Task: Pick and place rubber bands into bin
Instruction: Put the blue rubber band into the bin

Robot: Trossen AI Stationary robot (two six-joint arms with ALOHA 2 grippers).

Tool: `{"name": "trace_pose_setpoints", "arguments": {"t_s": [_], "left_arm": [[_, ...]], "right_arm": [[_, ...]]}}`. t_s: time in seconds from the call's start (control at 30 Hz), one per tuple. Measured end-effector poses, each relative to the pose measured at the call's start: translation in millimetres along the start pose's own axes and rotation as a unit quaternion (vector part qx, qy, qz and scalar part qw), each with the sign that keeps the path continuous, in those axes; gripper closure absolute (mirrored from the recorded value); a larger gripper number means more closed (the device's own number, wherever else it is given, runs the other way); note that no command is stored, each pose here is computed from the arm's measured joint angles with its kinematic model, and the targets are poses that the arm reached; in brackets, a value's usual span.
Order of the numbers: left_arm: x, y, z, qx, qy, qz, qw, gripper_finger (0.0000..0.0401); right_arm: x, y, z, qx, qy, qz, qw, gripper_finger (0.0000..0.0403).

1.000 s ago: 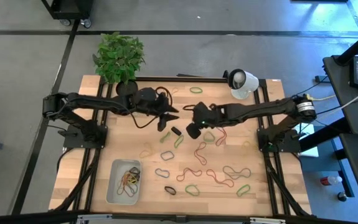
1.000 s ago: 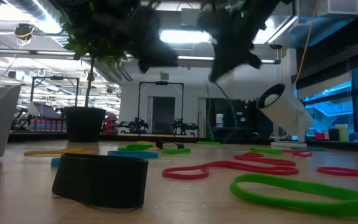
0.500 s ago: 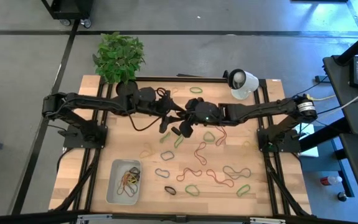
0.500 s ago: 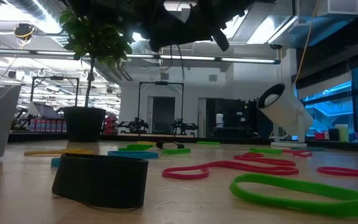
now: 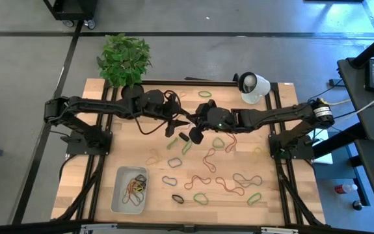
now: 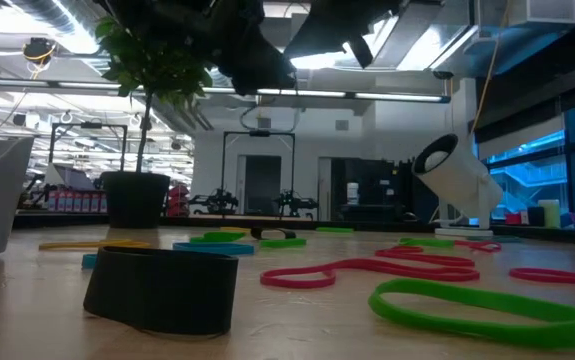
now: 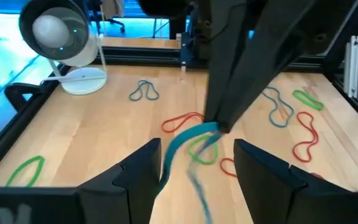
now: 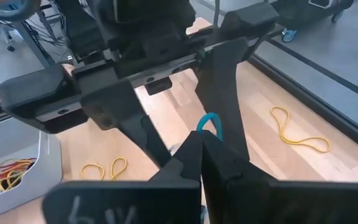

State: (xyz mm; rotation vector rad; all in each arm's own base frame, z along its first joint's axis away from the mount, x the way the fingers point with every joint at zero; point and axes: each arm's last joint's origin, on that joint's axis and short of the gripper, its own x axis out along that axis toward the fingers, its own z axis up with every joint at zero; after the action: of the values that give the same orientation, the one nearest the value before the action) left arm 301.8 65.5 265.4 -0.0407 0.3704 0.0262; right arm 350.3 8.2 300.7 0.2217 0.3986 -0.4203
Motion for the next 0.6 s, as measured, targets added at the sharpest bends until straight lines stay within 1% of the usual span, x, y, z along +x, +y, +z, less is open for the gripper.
{"name": "trace_pose_setpoints", "arguments": {"t_s": [0.1, 0.17, 0.23, 0.33, 0.37, 0.5, 0.6], "left_arm": [[0.0, 0.2, 0.0, 0.0, 0.0, 0.001, 1.0, 0.0222], [0.0, 0.1, -0.5, -0.001, 0.002, 0.0, 1.0, 0.025], [0.0, -0.2, -1.1, -0.001, 0.006, -0.002, 1.0, 0.0293], [0.0, -0.2, -1.2, -0.002, 0.006, -0.001, 1.0, 0.0372], [0.0, -0.2, -1.3, -0.004, 0.007, -0.001, 1.0, 0.0385], [0.4, -2.4, -1.7, -0.01, 0.01, 0.0, 1.0, 0.0398], [1.4, -6.9, -3.0, -0.015, 0.018, 0.024, 0.999, 0.0398]], "right_arm": [[0.0, 0.0, 0.1, -0.004, 0.0, 0.0, 1.0, 0.0403], [0.0, 0.0, -0.1, -0.005, 0.0, 0.0, 1.0, 0.0403], [0.0, -0.1, -0.2, -0.006, 0.001, -0.001, 1.0, 0.0403], [0.0, -0.5, -1.3, -0.01, 0.006, -0.002, 1.0, 0.0399], [0.0, -0.9, -2.4, -0.012, 0.012, -0.004, 1.0, 0.0396], [-0.3, -2.9, -7.4, -0.02, 0.036, -0.013, 0.999, 0.0377], [-1.5, -5.4, -12.9, -0.028, 0.065, -0.023, 0.997, 0.0355]]}}
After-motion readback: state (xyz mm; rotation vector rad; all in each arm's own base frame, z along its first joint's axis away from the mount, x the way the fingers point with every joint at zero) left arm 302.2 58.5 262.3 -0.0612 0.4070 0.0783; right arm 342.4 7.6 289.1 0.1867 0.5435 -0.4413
